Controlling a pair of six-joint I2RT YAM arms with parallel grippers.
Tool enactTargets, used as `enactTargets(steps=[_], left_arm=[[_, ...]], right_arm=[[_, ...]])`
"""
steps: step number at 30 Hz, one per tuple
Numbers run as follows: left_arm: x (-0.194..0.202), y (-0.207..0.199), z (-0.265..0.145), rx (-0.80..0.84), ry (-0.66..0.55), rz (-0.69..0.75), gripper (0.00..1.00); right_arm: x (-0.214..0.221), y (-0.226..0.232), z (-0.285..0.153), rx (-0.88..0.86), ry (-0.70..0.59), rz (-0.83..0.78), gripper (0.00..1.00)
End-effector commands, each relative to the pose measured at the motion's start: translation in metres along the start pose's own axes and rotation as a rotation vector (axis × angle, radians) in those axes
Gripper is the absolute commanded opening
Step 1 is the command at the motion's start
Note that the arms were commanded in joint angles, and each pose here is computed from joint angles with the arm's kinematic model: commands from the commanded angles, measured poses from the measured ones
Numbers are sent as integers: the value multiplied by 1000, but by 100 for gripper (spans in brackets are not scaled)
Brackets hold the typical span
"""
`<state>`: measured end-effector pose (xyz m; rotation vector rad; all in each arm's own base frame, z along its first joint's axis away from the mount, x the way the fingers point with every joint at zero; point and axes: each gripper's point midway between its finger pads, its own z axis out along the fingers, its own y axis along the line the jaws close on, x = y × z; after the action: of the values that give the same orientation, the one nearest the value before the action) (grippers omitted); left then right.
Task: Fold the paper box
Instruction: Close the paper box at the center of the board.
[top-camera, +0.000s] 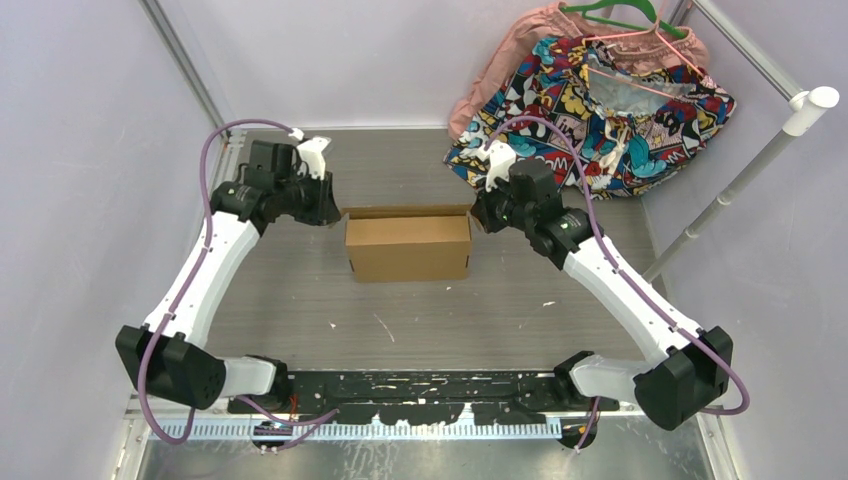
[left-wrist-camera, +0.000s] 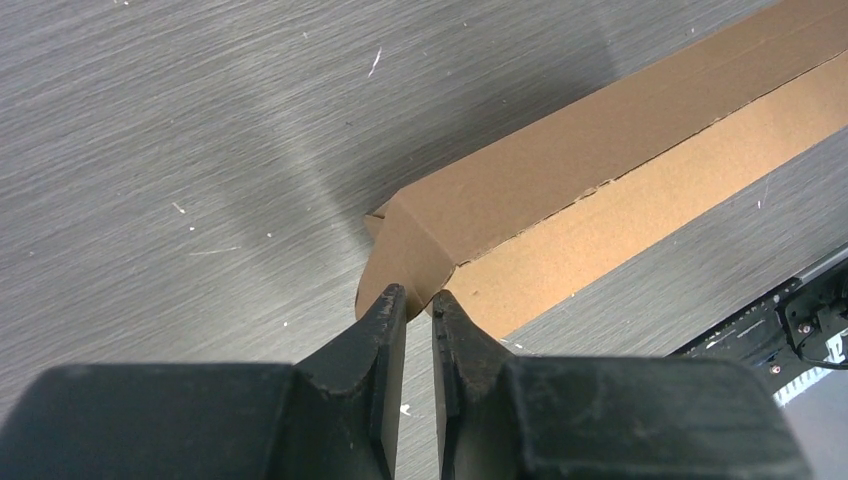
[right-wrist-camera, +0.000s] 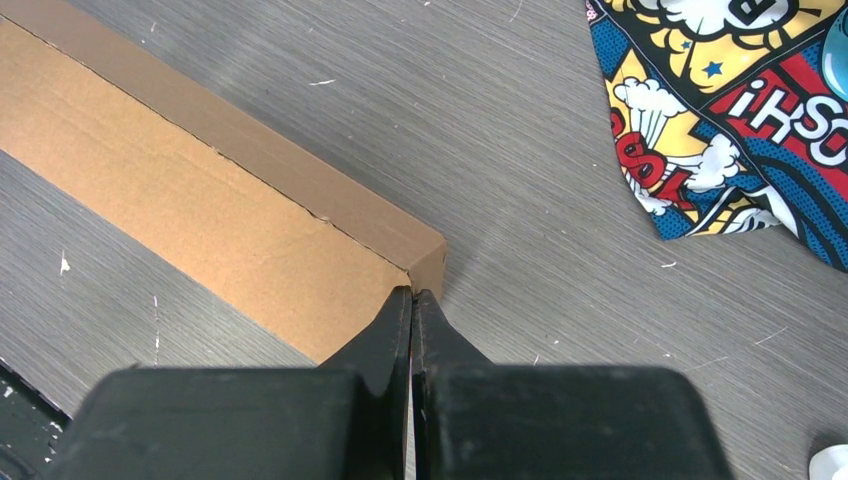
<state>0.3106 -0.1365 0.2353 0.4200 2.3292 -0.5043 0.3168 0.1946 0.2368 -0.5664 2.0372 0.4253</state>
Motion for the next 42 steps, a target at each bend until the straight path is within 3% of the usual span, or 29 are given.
enactTargets(steps=[1, 42], left_arm=[[-22, -3, -3, 5, -66, 35, 17], [-32, -1, 1, -16, 5, -50, 11]], right_arm=[[-28, 6, -4, -18, -68, -6, 1], [-37, 8, 2, -16, 18, 54, 1]])
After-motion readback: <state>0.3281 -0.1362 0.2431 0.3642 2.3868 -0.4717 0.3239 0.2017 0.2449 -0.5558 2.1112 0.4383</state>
